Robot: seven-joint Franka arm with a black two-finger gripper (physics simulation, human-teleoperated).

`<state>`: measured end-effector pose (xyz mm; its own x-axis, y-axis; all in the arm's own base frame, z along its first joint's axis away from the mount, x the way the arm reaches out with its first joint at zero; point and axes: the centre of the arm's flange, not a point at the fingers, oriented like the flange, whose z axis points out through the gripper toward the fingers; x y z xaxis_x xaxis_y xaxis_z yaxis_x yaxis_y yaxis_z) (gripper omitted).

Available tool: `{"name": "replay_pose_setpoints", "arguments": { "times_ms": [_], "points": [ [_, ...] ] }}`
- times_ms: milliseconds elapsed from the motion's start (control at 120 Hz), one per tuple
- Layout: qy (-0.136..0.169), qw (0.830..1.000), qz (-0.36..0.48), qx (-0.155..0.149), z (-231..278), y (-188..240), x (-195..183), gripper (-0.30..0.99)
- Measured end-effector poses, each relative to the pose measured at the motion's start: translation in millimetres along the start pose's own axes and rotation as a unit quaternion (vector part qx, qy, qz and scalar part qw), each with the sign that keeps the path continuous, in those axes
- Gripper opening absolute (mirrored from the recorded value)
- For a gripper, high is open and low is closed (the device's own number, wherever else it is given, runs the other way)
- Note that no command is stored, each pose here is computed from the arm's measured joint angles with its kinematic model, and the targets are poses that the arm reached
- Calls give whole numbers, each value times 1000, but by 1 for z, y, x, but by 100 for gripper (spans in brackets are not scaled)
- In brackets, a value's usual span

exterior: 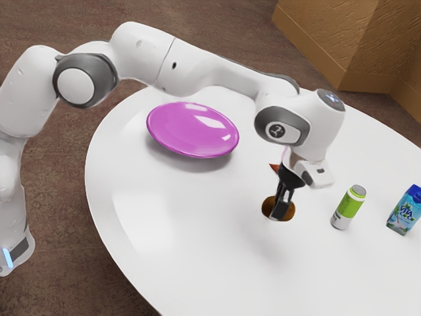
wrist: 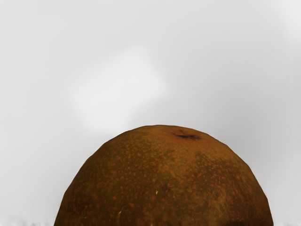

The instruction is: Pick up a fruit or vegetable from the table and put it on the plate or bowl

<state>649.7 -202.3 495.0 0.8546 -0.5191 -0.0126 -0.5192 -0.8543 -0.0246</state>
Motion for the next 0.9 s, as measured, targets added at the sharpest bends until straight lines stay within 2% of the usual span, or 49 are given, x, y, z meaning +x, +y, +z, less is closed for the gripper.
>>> {"name": "replay_pose_setpoints", "arguments": {
  "times_ms": [117, 250, 325, 500, 683, 900],
  "points": [
    [3, 999, -29, 28, -42, -25, -23, 36],
    [-22, 997, -66, 45, -64, -51, -59, 38],
    [-44, 994, -87, 45, -61, -65, -80, 37],
    [-66, 990, -120, 43, -59, -90, -109, 37],
    [-67, 978, -196, 40, -67, -172, -164, 37],
    [-71, 960, -269, 8, -47, -236, -278, 37]
  ]
}}
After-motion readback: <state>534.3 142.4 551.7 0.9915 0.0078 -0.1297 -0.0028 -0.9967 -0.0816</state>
